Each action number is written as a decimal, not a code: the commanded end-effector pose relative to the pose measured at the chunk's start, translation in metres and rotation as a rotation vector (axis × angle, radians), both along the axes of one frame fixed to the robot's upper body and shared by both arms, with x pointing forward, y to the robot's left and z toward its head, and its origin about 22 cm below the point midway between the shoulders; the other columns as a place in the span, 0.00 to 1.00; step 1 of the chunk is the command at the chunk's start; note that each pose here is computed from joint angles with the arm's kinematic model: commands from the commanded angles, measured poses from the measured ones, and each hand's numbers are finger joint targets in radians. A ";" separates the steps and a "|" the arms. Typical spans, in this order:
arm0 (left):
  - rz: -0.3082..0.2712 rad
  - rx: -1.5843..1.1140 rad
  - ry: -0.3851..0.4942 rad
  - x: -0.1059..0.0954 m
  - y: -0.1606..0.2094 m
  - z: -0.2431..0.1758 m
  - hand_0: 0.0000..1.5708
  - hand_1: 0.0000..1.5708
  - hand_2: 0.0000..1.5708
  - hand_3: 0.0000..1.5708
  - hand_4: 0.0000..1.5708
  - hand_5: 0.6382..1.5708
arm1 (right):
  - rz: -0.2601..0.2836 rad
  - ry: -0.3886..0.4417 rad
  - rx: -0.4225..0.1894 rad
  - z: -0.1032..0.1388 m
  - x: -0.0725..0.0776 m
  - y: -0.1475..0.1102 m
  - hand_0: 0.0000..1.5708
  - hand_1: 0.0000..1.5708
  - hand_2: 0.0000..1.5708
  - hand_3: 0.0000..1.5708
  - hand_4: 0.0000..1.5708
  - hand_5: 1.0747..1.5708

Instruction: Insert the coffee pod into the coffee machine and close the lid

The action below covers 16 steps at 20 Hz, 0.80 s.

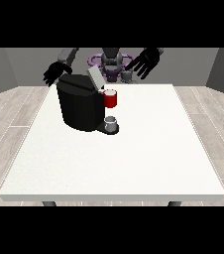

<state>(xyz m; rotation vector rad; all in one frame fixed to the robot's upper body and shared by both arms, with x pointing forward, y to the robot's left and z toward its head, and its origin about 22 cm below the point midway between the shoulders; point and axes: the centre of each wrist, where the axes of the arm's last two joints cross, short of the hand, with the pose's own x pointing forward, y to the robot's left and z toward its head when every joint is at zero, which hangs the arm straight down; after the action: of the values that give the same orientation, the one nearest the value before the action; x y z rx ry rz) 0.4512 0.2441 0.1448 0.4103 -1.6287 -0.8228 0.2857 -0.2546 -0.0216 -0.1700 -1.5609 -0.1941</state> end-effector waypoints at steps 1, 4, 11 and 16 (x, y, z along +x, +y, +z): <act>0.007 -0.332 0.119 -0.018 -0.013 -0.068 0.00 0.00 0.00 0.00 0.17 1.00 | -0.054 0.088 0.013 -0.022 -0.022 -0.016 0.00 0.00 0.00 0.00 0.25 1.00; 0.029 -0.406 0.182 -0.037 0.000 -0.107 0.00 0.00 0.00 0.00 0.00 1.00 | -0.054 0.114 0.025 -0.024 -0.034 -0.017 0.00 0.00 0.00 0.00 0.28 1.00; 0.110 -0.564 0.266 -0.075 0.022 -0.165 0.00 0.00 0.00 0.00 0.14 1.00 | 0.079 0.068 -0.066 0.011 -0.022 -0.018 0.00 0.00 0.00 0.00 0.22 1.00; 0.104 -0.599 0.359 -0.085 -0.007 -0.178 0.00 0.00 0.00 0.00 0.00 1.00 | 0.148 0.044 -0.106 0.035 -0.012 -0.024 0.00 0.00 0.00 0.00 0.00 1.00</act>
<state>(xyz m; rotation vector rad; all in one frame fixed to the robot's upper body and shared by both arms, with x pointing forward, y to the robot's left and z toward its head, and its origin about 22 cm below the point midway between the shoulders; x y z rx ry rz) 0.3786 0.2580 -0.0150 -0.0332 -1.4715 -0.3120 0.2639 -0.2791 -0.0086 -0.1526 -1.5132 -0.0580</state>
